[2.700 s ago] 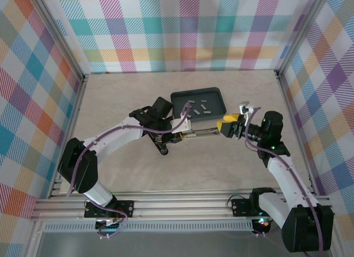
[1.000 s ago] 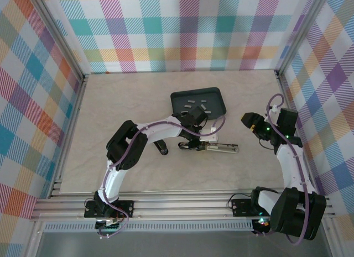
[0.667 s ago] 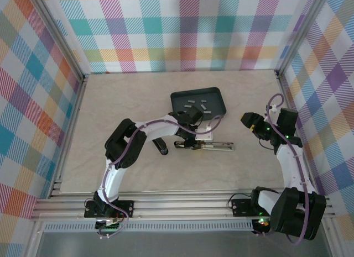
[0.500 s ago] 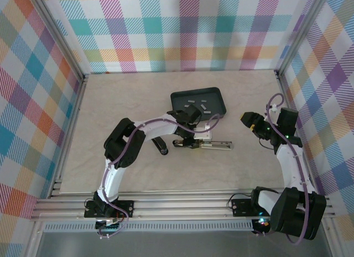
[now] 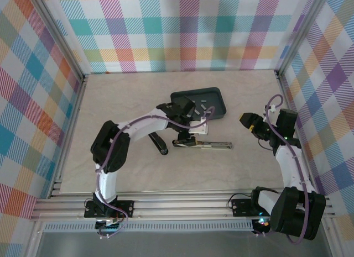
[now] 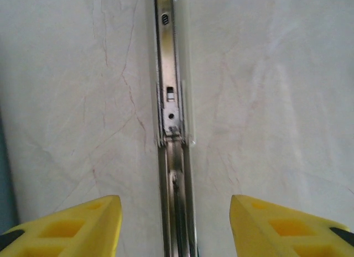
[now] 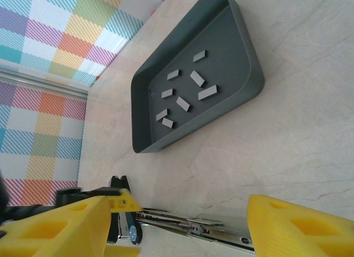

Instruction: Load the staples into the stapler

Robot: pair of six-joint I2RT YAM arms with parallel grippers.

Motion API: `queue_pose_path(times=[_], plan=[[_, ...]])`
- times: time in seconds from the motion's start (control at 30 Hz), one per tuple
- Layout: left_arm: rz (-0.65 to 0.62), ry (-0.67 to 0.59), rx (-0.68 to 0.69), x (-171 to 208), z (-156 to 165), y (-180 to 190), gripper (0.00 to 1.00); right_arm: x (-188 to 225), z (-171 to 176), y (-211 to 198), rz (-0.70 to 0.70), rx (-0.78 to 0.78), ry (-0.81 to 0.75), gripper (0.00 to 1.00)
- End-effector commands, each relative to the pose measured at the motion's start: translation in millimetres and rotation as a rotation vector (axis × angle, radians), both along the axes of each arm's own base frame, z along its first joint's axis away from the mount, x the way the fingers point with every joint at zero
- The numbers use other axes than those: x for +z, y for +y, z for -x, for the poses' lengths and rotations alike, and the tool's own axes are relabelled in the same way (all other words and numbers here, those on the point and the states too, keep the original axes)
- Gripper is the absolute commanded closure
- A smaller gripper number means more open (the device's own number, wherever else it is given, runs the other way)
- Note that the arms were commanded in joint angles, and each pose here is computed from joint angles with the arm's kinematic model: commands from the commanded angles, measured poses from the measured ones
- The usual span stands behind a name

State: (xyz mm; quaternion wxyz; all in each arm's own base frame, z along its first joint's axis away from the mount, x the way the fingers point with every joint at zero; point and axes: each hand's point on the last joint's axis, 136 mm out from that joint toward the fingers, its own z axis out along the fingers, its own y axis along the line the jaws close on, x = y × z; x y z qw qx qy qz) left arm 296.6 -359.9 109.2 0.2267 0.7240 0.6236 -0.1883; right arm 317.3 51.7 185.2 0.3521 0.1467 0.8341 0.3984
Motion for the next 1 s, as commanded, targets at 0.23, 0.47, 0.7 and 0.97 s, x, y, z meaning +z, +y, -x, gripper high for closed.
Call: queue_pose_path(times=[0.23,0.47,0.7,0.97], plan=[[-0.254,-0.123,-0.237,39,27,92,0.46,10,-2,40,0.009,0.156,-0.126,0.34],[-0.366,-0.229,-0.368,22,27,146,0.44,12,-3,48,0.028,0.177,-0.153,0.34],[-0.383,-0.226,-0.473,-2,34,161,0.43,10,-5,55,0.022,0.196,-0.172,0.33],[-0.367,-0.173,-0.514,-14,28,150,0.39,13,-3,56,0.048,0.211,-0.195,0.34]])
